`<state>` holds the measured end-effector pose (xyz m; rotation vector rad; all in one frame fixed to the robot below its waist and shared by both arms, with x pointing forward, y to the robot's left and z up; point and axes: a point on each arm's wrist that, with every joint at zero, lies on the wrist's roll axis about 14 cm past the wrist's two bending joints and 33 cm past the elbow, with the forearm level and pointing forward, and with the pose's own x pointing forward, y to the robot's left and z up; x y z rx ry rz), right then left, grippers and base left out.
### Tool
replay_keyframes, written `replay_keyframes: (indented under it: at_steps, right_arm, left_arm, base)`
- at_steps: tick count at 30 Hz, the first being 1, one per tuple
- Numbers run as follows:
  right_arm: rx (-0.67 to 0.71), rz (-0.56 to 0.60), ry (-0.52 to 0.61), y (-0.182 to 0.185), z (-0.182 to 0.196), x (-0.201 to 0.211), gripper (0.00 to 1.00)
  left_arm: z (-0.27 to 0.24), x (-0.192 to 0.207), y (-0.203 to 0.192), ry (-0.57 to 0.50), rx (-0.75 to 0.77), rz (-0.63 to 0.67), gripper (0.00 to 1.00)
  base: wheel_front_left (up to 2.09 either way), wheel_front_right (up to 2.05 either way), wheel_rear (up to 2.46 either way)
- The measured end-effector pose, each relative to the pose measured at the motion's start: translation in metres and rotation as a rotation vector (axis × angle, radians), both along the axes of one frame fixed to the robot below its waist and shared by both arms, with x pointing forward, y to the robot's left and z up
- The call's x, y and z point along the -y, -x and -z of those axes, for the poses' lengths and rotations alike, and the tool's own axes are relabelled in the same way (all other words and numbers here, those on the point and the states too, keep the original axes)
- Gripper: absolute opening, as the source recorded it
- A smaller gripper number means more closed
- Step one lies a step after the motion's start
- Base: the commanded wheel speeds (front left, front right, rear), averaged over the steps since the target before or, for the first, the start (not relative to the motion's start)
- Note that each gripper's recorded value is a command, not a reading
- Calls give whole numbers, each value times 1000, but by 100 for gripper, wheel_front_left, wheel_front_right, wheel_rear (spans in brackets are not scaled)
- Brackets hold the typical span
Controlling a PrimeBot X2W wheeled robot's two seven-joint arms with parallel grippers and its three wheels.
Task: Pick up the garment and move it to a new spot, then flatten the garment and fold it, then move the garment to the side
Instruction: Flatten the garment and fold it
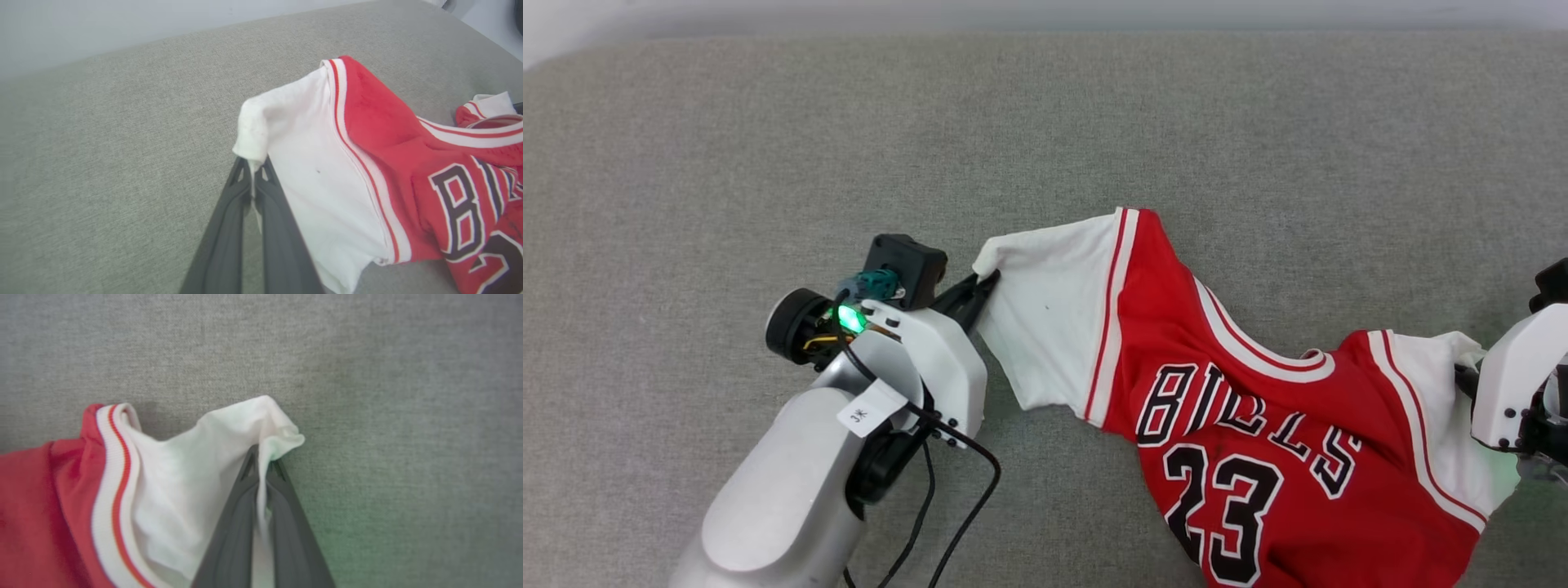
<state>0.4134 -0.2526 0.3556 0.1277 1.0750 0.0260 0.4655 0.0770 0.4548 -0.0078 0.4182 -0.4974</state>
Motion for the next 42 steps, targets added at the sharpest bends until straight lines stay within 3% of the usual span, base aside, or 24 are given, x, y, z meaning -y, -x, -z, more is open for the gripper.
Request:
replay_keyframes:
  at_steps: [6,16,35,42]
  right_arm:
    - [136,13,24,-17,-40,11,0]
    - [497,60,84,-62,-153,31,0]
    - [1154,108,201,-190,-366,25,0]
    - [1304,111,215,-227,-409,14,0]
  left_arm:
    - [-27,-18,-8,12,86,-70,0]
    - [-102,-73,-39,-12,251,-209,0]
    - [-272,-113,-160,-89,689,-329,0]
    - [-307,-118,-196,-62,833,-352,0]
  base:
    - [0,0,0]
    - [0,0,0]
    - [0,0,0]
    - [0,0,0]
